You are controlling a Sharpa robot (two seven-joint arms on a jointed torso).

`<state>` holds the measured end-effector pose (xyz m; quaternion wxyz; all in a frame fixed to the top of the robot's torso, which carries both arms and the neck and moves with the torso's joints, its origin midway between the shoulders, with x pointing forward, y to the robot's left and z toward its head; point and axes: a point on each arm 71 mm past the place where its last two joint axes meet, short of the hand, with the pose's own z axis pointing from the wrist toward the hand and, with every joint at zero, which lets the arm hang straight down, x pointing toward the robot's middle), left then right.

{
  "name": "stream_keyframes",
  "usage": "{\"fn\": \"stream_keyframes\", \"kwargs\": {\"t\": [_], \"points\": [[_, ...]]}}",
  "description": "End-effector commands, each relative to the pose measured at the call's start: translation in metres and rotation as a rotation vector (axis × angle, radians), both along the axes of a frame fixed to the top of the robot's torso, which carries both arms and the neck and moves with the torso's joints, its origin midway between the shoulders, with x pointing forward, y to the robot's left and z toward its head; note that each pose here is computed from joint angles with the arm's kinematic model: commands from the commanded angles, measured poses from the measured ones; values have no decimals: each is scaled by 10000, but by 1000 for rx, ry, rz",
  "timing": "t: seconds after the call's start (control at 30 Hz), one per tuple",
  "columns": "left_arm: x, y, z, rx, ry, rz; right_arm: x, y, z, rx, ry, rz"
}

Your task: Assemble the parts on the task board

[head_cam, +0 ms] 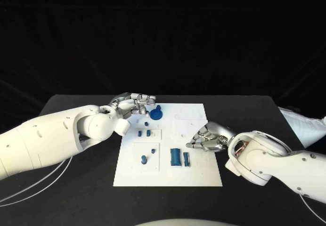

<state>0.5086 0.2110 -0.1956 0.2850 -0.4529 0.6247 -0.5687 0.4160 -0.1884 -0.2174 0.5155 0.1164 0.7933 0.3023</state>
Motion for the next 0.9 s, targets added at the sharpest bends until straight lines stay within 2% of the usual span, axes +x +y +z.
{"fn": "stream_keyframes", "kwargs": {"t": [0.03, 0.2, 0.37, 0.5, 0.6, 0.73, 0.77, 0.9], "points": [[30, 3, 30, -34, -49, 43, 149, -60, 76, 266, 15, -27], [67, 46, -44, -51, -60, 117, 474, -243, 101, 505, 40, -103], [132, 150, -135, -65, -65, 197, 788, -365, 37, 706, 93, -169], [196, 213, -199, -69, -67, 246, 953, -418, 18, 784, 86, -172], [222, 237, -244, -69, -68, 270, 1052, -437, 6, 793, 69, -150], [245, 244, -275, -69, -78, 289, 1118, -442, 1, 802, 56, -131], [225, 223, -295, -41, -43, 242, 1111, -489, -39, 700, 52, -212], [208, 210, -299, -37, -47, 249, 1094, -471, -40, 711, 46, -218]]}}
